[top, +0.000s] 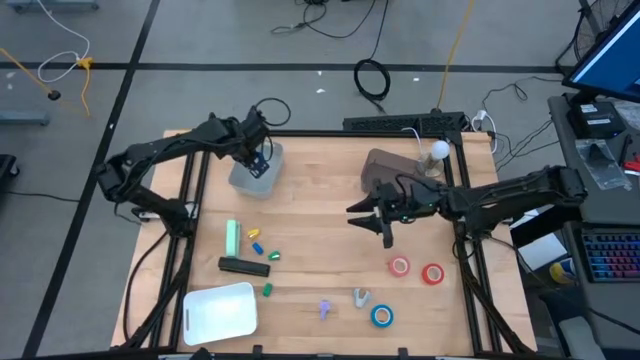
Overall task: Pick and place Stapler, Stapler remover, tape
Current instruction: Put the blue tape into the gray bin
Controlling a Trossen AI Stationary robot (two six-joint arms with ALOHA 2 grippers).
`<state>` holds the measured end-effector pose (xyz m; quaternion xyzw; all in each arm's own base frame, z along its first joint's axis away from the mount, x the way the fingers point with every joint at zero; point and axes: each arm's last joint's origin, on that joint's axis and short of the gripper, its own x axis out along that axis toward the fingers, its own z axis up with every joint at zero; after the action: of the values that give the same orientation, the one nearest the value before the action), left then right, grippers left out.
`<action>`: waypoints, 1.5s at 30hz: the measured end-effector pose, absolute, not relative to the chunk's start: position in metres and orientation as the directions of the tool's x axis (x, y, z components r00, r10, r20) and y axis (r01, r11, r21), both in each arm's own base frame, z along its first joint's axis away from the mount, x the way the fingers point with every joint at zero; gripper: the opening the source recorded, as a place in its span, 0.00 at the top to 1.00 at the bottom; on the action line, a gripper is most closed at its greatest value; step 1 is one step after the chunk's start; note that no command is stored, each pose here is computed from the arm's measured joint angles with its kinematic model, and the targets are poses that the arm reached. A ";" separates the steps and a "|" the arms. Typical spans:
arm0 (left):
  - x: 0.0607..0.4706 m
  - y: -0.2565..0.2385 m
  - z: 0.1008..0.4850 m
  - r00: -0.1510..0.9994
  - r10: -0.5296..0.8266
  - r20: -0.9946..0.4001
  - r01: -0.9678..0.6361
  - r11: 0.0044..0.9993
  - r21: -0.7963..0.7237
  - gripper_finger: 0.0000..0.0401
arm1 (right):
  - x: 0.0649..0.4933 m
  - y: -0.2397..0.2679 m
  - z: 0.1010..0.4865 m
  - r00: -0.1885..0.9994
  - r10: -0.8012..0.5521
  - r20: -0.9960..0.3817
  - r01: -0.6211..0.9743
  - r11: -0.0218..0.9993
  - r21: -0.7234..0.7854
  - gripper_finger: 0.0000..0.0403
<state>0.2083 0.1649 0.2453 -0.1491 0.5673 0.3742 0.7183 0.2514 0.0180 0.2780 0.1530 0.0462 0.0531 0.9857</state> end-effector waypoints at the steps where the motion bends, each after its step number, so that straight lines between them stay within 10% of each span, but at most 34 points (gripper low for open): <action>1: 0.209 0.167 0.242 0.068 0.359 -0.931 -0.711 0.672 0.207 0.92 | 0.249 0.018 0.280 0.991 0.119 -0.068 -0.094 0.951 0.293 0.64; 26: 0.241 0.214 0.192 -0.178 0.348 -0.921 -0.652 0.659 0.375 0.92 | 0.242 0.017 0.284 0.990 0.118 -0.083 -0.091 0.957 0.275 0.64; 45: 0.243 0.224 0.184 -0.141 0.350 -0.926 -0.652 0.671 0.353 0.79 | 0.242 0.017 0.284 0.990 0.117 -0.082 -0.091 0.957 0.275 0.63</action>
<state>0.2432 0.2236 0.1842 -0.1165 0.6477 0.3888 0.6448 0.2422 0.0174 0.2838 0.1368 0.0489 0.0527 0.9880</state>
